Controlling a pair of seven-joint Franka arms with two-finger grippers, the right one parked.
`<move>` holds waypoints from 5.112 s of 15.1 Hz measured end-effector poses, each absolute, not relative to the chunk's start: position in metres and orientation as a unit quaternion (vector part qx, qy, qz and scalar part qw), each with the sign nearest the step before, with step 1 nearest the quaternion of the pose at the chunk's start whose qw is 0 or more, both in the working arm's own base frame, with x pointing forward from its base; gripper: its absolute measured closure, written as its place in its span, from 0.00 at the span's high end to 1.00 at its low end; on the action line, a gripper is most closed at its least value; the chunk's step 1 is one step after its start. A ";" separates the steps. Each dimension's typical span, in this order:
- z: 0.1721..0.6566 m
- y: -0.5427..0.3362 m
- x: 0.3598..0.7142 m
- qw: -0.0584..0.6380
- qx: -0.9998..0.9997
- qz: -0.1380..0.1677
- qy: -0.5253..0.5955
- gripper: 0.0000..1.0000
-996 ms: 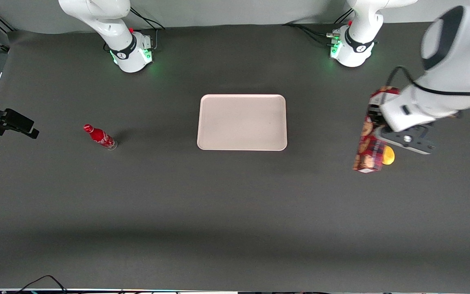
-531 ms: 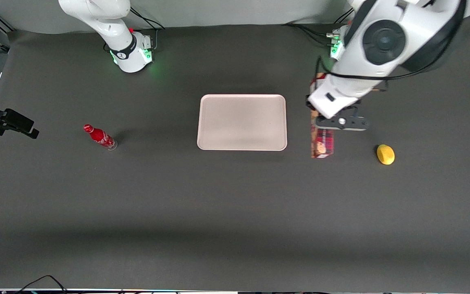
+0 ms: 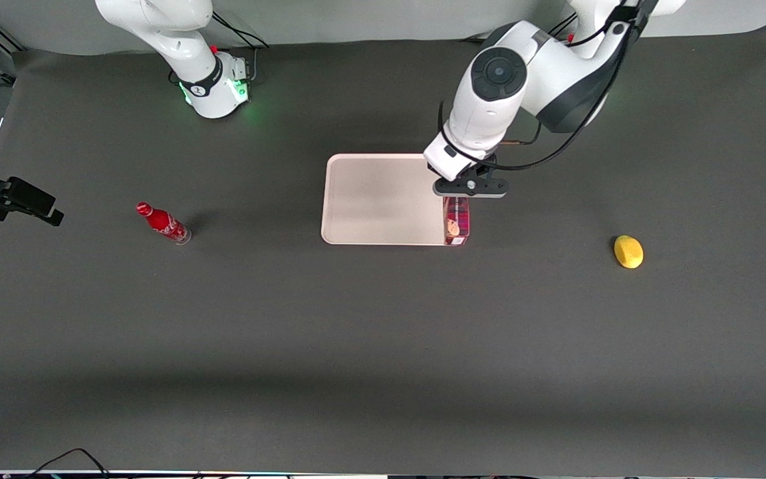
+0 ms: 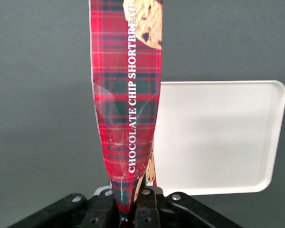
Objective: Place red cookie box on tray
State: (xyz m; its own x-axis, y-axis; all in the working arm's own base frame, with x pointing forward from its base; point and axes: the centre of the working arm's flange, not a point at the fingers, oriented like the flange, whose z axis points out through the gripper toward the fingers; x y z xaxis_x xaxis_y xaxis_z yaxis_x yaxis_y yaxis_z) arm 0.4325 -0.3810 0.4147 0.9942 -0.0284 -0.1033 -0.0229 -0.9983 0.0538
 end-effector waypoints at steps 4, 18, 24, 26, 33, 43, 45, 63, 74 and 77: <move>0.360 -0.394 0.397 0.034 0.998 -0.039 -0.021 0.12; 0.266 -0.407 0.316 -0.003 0.999 0.003 -0.040 0.12; 0.238 -0.403 0.318 -0.015 0.999 -0.001 -0.050 0.12; 0.238 -0.401 0.321 -0.014 0.999 0.000 -0.046 0.12; 0.233 -0.397 0.330 -0.003 0.999 0.004 -0.033 0.12; 0.225 -0.395 0.337 -0.003 1.000 -0.001 -0.022 0.12; 0.225 -0.397 0.339 0.000 1.000 -0.001 -0.022 0.13; 0.321 -0.408 0.409 -0.060 0.996 0.010 -0.059 1.00; 0.510 -0.216 0.483 -0.037 0.995 0.004 -0.092 1.00; 0.547 -0.135 0.499 -0.028 0.996 -0.004 -0.088 1.00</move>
